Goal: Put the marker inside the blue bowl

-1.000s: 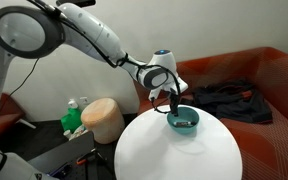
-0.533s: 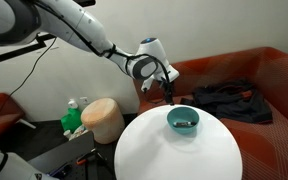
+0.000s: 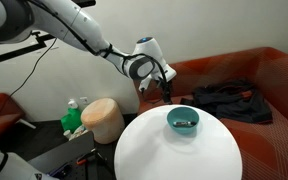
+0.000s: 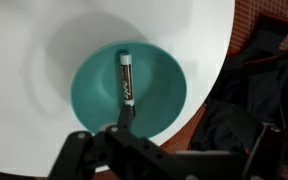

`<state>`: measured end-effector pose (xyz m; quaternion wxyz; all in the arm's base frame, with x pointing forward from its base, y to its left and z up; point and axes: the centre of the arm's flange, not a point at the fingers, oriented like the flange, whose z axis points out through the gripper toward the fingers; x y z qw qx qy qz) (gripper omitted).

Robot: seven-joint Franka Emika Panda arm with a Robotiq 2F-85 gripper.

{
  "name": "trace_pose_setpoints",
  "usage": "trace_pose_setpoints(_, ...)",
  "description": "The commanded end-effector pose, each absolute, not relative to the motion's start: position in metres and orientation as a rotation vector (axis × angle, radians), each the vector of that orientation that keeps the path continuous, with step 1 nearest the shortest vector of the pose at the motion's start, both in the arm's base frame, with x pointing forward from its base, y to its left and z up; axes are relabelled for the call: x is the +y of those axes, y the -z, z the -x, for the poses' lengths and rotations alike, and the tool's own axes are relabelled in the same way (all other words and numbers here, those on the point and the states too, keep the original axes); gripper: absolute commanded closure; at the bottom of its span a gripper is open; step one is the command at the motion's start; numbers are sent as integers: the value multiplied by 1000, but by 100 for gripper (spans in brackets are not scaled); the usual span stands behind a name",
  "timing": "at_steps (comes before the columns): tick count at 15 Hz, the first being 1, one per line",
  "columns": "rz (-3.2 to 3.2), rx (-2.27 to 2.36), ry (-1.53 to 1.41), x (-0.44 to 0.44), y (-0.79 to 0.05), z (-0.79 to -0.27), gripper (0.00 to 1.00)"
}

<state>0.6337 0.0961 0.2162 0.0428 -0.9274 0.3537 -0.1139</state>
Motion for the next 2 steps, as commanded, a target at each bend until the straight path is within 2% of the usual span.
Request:
trace_pose_setpoints(1,2837,1082,348,96,-216,-634,0)
trace_pose_setpoints(2,2837,1082,348,96,-216,-634,0)
